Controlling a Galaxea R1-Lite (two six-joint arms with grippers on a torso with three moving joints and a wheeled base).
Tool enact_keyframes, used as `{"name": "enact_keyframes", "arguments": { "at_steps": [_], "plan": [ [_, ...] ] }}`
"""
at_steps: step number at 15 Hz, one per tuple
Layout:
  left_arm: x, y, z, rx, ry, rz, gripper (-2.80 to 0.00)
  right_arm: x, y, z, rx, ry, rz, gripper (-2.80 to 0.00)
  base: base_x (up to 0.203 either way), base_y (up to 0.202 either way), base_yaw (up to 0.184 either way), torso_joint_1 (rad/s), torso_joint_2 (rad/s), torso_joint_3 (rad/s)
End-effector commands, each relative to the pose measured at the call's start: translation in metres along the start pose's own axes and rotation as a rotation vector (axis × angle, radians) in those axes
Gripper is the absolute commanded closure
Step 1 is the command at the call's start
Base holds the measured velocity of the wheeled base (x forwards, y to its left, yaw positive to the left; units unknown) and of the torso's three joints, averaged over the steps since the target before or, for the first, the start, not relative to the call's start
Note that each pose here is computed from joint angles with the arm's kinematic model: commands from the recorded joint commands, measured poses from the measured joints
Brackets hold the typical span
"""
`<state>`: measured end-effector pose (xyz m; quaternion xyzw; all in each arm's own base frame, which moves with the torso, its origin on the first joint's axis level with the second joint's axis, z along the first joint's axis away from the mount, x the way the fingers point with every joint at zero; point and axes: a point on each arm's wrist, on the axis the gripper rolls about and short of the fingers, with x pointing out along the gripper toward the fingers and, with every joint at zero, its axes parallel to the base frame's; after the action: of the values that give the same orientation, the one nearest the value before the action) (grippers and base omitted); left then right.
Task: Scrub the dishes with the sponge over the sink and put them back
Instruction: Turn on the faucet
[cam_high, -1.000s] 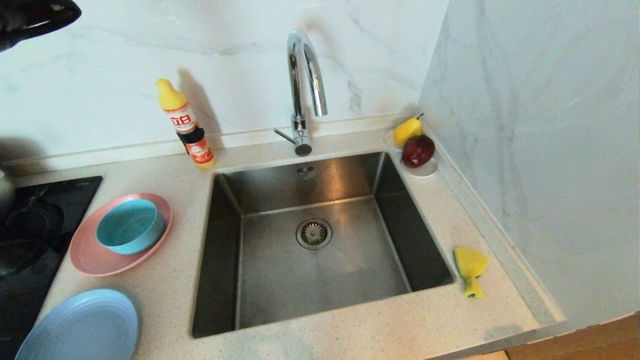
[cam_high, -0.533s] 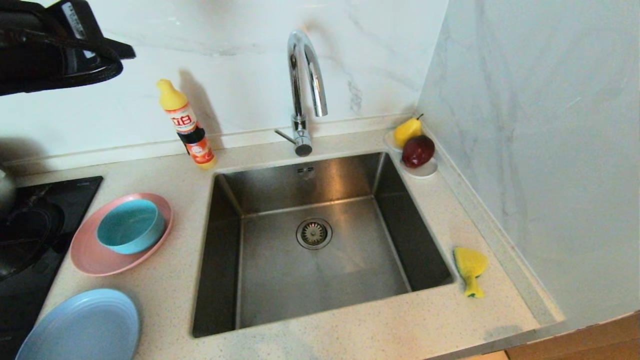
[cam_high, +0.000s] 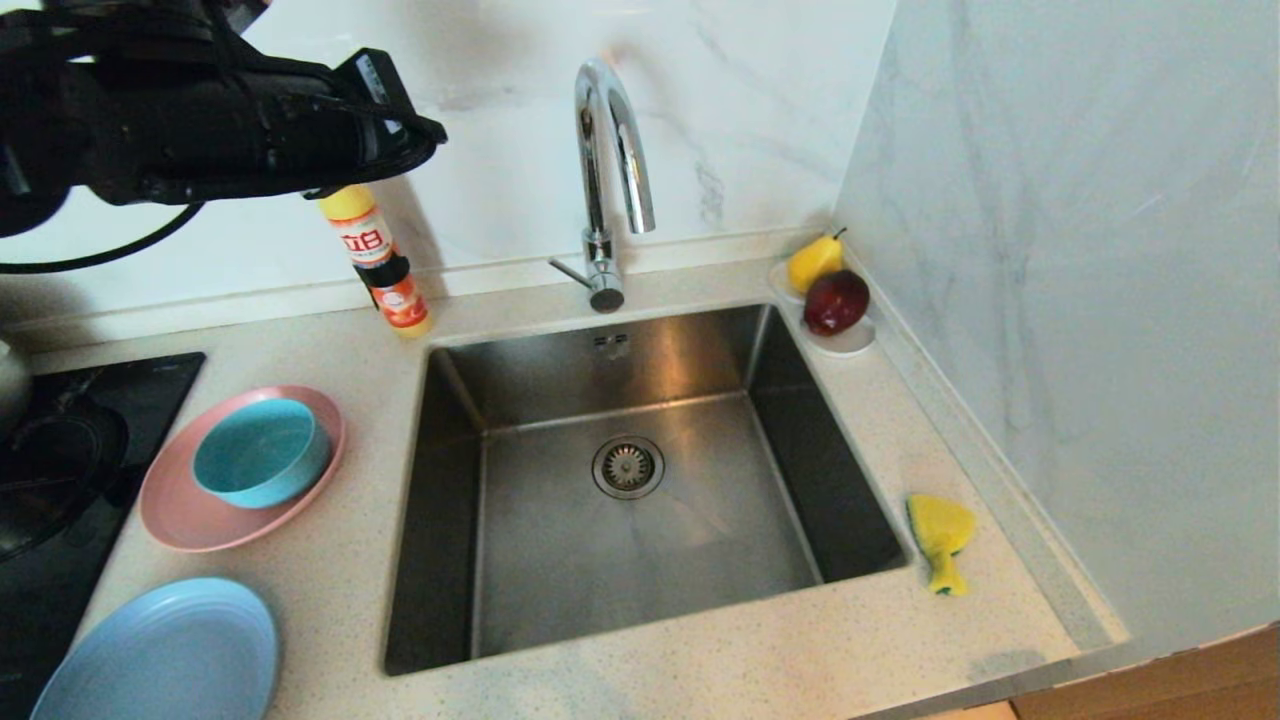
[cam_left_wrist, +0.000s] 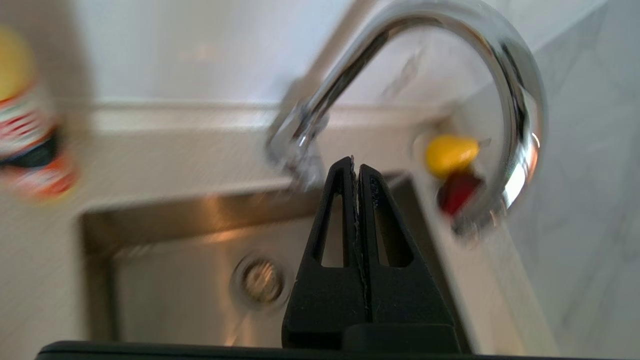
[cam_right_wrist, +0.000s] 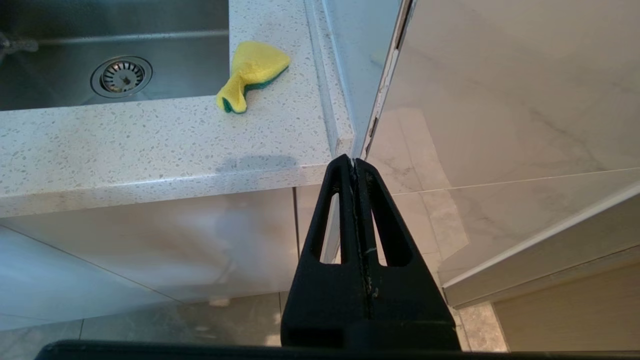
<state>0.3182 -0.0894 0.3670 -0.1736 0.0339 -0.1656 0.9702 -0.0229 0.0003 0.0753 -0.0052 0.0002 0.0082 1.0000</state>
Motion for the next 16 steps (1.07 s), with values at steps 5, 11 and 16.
{"name": "enact_keyframes", "arguments": {
  "at_steps": [5, 11, 16],
  "plan": [
    [0.084, 0.014, -0.041, -0.011, 0.044, -0.017, 0.0, 0.0, 0.0, 0.0, 0.0, 0.0, 0.0, 0.0, 0.0, 0.0, 0.0, 0.0, 0.0, 0.0],
    [0.118, 0.028, -0.075, -0.02, 0.063, -0.026, 0.0, 0.0, 0.0, 0.0, 0.0, 0.0, 0.0, 0.0, 0.0, 0.0, 0.0, 0.0, 0.0, 0.0],
    [0.135, 0.036, -0.092, -0.017, 0.046, -0.03, 0.0, 0.0, 0.0, 0.0, 0.0, 0.0, 0.0, 0.0, 0.0, 0.0, 0.0, 0.0, 0.0, 0.0]
  ]
}}
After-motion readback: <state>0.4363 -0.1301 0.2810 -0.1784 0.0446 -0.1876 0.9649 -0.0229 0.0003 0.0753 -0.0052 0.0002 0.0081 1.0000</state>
